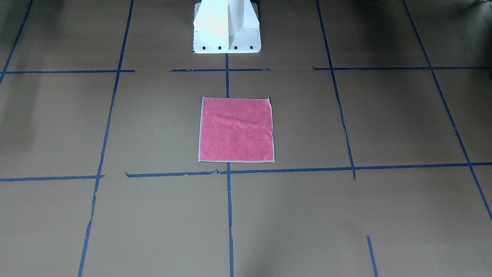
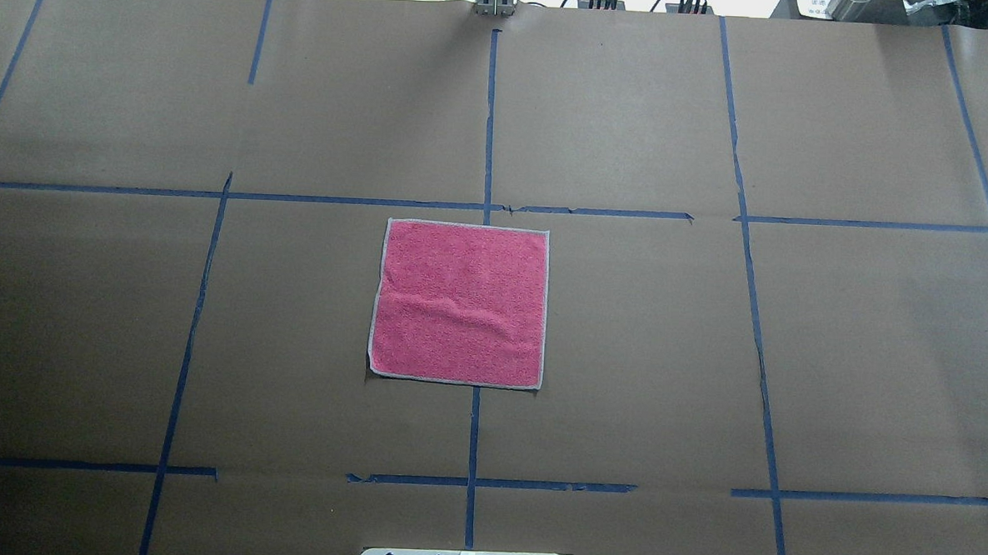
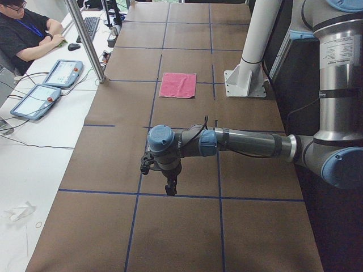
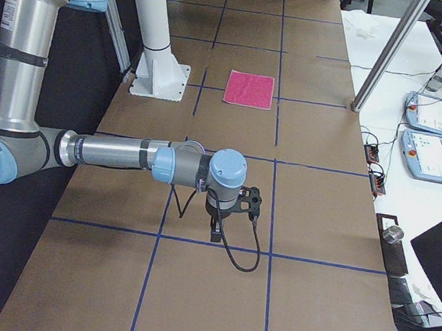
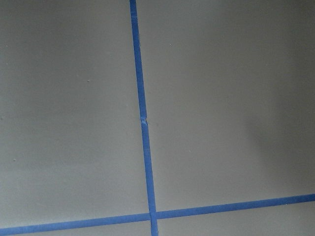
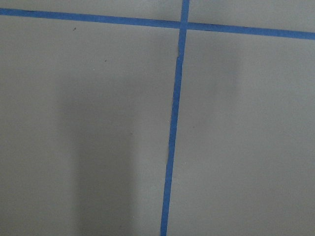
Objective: Fold towel twice with both arms
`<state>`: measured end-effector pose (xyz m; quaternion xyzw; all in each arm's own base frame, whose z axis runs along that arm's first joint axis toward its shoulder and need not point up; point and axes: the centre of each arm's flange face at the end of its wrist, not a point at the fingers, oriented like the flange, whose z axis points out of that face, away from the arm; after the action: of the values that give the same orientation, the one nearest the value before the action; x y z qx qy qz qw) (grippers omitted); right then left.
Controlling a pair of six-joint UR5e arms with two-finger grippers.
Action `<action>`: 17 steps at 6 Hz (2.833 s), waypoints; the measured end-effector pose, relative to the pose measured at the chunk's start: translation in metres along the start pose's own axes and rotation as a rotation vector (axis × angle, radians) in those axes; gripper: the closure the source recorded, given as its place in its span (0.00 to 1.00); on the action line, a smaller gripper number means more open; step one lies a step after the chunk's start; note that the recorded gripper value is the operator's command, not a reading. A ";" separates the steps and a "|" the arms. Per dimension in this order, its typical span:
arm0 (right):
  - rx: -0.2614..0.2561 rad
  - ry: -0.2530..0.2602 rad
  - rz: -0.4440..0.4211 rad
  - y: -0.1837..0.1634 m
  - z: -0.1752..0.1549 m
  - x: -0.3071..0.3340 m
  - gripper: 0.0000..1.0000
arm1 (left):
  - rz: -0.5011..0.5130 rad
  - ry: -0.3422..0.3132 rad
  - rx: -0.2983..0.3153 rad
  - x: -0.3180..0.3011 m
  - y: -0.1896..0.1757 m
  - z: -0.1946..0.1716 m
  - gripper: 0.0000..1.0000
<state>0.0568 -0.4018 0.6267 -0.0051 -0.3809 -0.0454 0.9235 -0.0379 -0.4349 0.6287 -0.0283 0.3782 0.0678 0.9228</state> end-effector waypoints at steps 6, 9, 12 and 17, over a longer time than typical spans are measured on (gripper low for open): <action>0.071 -0.001 -0.093 -0.066 -0.032 -0.092 0.00 | 0.251 0.001 0.202 0.088 -0.092 -0.067 0.00; 0.075 -0.066 0.041 -0.094 -0.036 -0.255 0.00 | 0.286 0.136 0.185 0.224 -0.113 -0.038 0.00; 0.072 -0.094 0.179 -0.096 -0.014 -0.427 0.00 | 0.050 0.160 0.132 0.437 -0.097 0.009 0.00; 0.088 -0.065 0.247 -0.030 0.058 -0.596 0.00 | -0.214 0.101 0.181 0.633 -0.024 0.112 0.21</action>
<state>-0.4070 -0.3816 0.2470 -0.0130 -0.4087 0.0858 0.9085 0.4889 -0.3810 0.2643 0.0114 0.4234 -0.0670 0.9034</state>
